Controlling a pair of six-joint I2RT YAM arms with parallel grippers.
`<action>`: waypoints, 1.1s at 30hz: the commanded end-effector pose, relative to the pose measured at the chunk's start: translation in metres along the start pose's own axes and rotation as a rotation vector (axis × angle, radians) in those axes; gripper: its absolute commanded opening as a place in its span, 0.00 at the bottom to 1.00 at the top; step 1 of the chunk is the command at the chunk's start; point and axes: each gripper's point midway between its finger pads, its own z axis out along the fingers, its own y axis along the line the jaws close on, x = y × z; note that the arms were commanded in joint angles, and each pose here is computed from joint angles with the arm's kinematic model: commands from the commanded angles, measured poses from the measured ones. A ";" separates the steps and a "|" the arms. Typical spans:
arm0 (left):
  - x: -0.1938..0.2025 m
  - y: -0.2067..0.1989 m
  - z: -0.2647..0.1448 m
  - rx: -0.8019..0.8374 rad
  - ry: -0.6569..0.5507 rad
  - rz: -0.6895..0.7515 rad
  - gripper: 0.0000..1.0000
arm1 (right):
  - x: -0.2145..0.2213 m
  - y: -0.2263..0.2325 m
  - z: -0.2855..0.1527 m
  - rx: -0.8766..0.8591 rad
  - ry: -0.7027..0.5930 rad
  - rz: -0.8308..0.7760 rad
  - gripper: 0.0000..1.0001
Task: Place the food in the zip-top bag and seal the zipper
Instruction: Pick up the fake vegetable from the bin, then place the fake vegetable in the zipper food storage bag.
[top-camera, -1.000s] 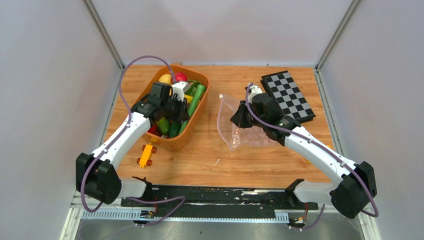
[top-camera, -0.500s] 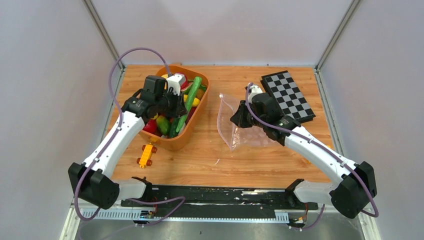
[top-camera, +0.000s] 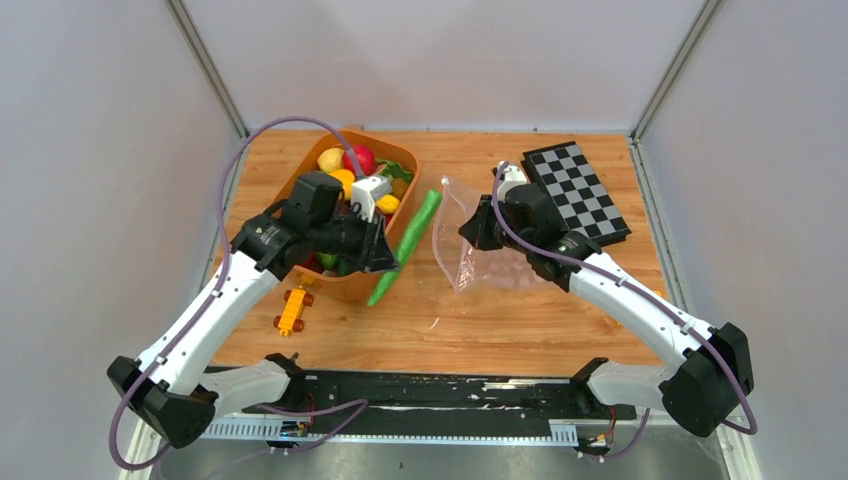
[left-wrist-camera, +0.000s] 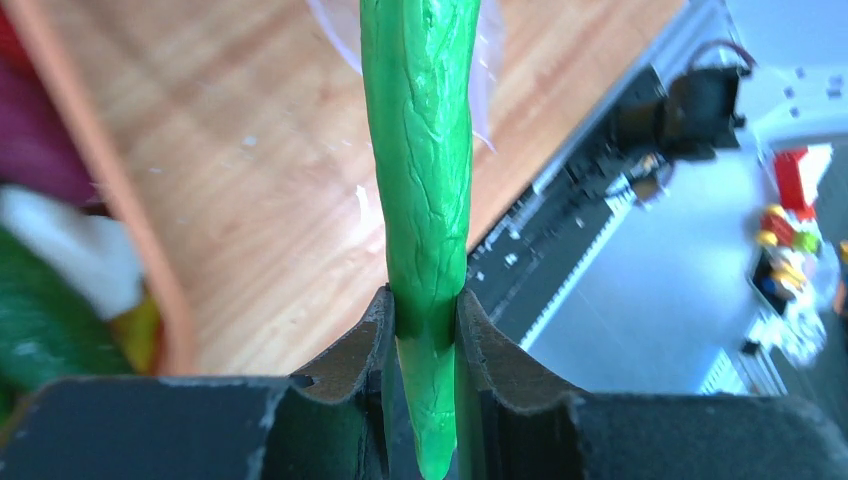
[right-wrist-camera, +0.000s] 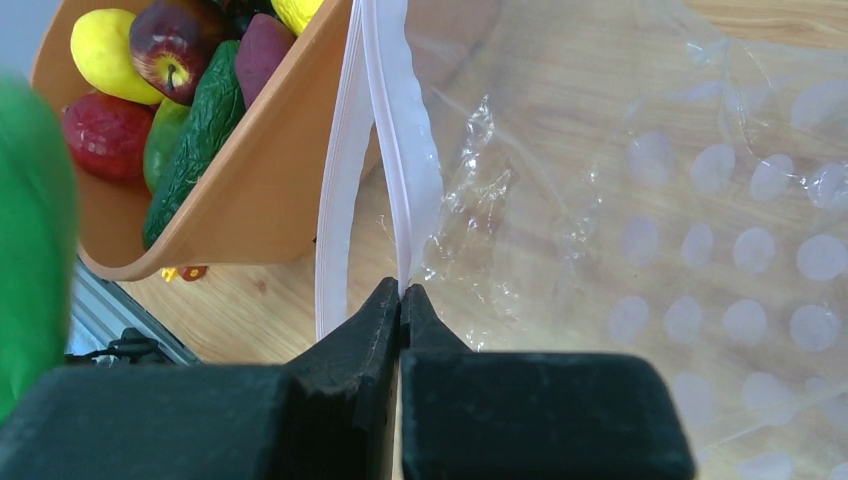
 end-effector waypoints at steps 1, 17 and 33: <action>0.023 -0.021 0.007 0.053 0.106 -0.044 0.00 | -0.032 0.010 -0.007 -0.023 -0.114 -0.013 0.00; 0.031 -0.008 0.048 0.028 0.255 -0.069 0.00 | -0.030 0.022 -0.018 -0.088 -0.119 -0.079 0.00; 0.017 -0.001 0.088 0.024 0.304 -0.061 0.06 | -0.011 0.053 -0.015 -0.162 -0.075 -0.163 0.00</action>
